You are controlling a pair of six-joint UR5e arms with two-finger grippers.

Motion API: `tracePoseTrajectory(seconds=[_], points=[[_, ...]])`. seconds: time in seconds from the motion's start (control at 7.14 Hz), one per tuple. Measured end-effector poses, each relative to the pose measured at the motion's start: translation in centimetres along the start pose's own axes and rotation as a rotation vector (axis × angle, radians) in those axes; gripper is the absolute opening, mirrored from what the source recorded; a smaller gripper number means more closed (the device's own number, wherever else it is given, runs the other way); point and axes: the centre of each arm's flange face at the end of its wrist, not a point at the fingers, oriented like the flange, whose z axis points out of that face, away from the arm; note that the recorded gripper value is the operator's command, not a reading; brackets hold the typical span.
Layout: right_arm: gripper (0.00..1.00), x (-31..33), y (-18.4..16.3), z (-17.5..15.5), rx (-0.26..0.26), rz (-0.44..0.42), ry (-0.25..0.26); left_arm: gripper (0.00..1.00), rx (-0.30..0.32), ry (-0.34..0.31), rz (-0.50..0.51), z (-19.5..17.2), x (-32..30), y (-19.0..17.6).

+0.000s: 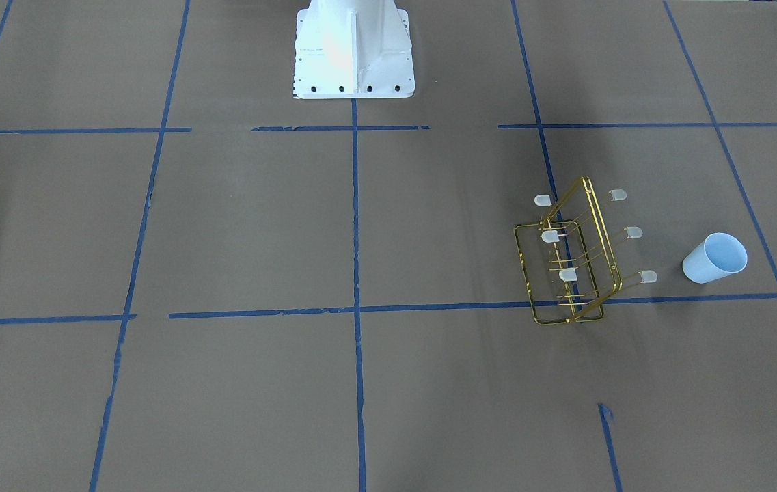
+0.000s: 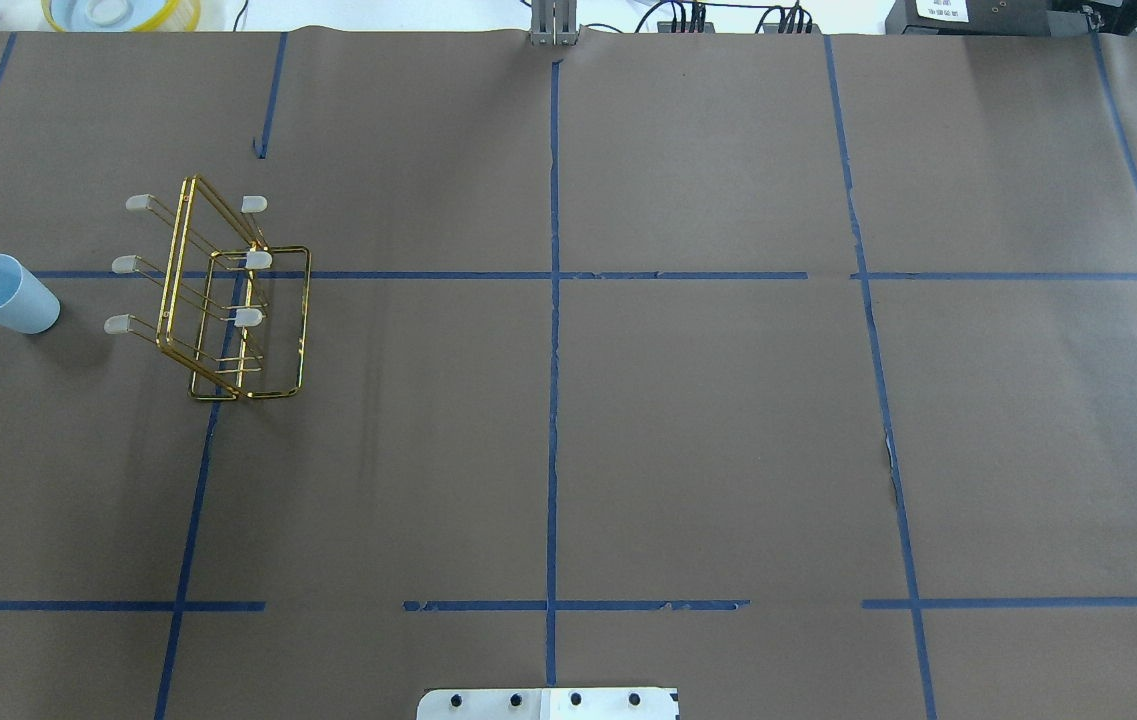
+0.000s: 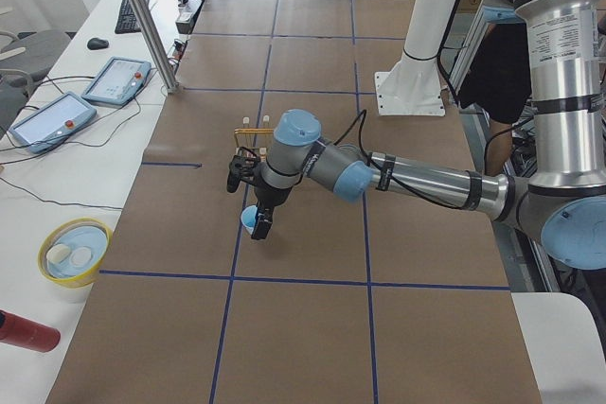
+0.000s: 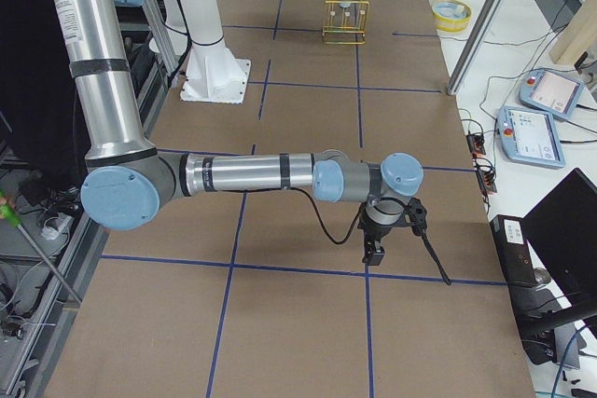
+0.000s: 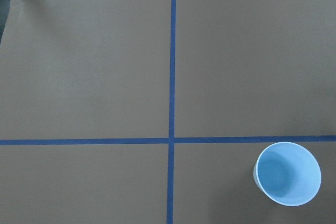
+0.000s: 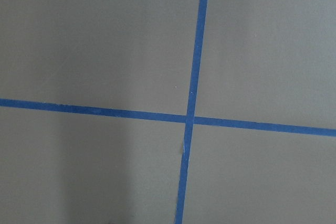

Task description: Hang cup on cup holder

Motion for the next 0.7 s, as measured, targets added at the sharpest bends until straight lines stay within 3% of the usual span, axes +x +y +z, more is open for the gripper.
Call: tracePoseTrajectory(seconds=[0.42,0.7], points=[[1.00,0.0,0.0,0.0,0.000,0.000,0.000,1.00,0.100,-0.002,-0.081,0.4,3.2,3.7],[1.00,0.0,0.0,0.0,0.000,0.000,0.000,1.00,0.146,0.003,-0.143,2.6,7.5,5.2]])
